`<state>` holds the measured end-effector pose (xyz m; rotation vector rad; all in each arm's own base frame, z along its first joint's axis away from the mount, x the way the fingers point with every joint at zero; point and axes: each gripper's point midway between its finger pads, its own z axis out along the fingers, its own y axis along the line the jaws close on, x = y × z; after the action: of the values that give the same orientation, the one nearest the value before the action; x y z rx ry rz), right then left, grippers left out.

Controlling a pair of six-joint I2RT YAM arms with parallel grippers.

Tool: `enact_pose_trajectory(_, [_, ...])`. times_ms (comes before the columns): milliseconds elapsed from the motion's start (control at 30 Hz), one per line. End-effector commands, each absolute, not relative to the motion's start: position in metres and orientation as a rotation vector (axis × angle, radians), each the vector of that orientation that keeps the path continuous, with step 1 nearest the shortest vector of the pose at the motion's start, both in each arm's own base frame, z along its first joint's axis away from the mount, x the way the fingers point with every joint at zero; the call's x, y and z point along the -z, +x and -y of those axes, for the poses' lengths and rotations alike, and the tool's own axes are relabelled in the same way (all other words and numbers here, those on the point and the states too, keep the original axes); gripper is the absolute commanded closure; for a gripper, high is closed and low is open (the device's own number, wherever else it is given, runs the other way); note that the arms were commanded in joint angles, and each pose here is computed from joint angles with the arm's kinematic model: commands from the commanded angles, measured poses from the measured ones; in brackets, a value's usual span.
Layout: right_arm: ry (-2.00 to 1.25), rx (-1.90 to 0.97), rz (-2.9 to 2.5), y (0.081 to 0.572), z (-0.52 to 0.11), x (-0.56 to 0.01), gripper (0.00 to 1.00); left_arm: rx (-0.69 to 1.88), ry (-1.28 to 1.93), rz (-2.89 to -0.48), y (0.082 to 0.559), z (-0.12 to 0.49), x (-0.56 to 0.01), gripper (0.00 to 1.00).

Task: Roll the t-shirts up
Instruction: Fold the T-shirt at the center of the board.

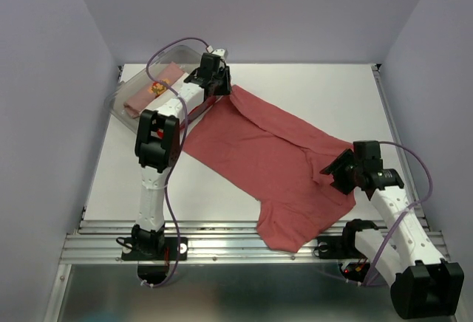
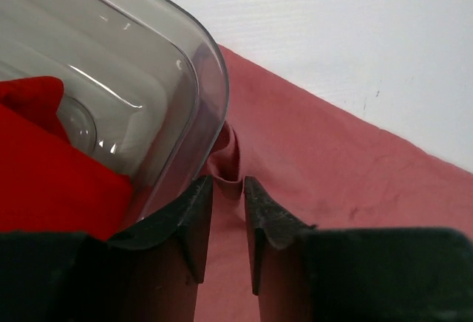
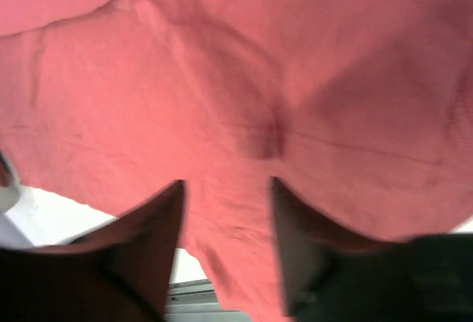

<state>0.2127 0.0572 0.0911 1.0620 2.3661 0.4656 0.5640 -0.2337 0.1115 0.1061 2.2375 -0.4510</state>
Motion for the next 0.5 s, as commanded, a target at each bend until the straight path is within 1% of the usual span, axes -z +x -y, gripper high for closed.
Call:
enact_pose_trajectory(0, [1.117, -0.355, -2.31, 0.207, -0.04, -0.111, 0.33, 0.443, 0.068, -2.104, 0.566, 0.222, -0.191, 0.52])
enact_pose_trajectory(100, [1.125, -0.267, -2.295, 0.198, -0.028, -0.122, 0.33, 0.437, 0.059, -2.079, 0.563, 0.219, -0.208, 0.5])
enact_pose_trajectory(267, [1.096, -0.106, -2.179, 0.21, 0.001, -0.156, 0.33, 0.47, 0.057, -2.038, 0.556, 0.221, -0.235, 0.48])
enact_pose_trajectory(333, [1.086, -0.035, -2.161, 0.22, 0.011, -0.158, 0.38, 0.503, 0.074, -2.041, 0.551, 0.23, -0.235, 0.48])
enact_pose_trajectory(367, [1.074, -0.023, -2.159, 0.226, 0.012, -0.159, 0.39, 0.511, 0.083, -2.043, 0.549, 0.234, -0.234, 0.49])
enact_pose_trajectory(400, [1.053, -0.01, -2.17, 0.232, 0.013, -0.157, 0.41, 0.524, 0.102, -2.052, 0.544, 0.244, -0.23, 0.54])
enact_pose_trajectory(433, [1.05, 0.0, -2.174, 0.237, 0.014, -0.154, 0.48, 0.535, 0.112, -2.061, 0.542, 0.25, -0.226, 0.59])
enact_pose_trajectory(467, [1.046, 0.01, -2.191, 0.249, 0.013, -0.147, 0.51, 0.549, 0.126, -2.07, 0.539, 0.257, -0.222, 0.64])
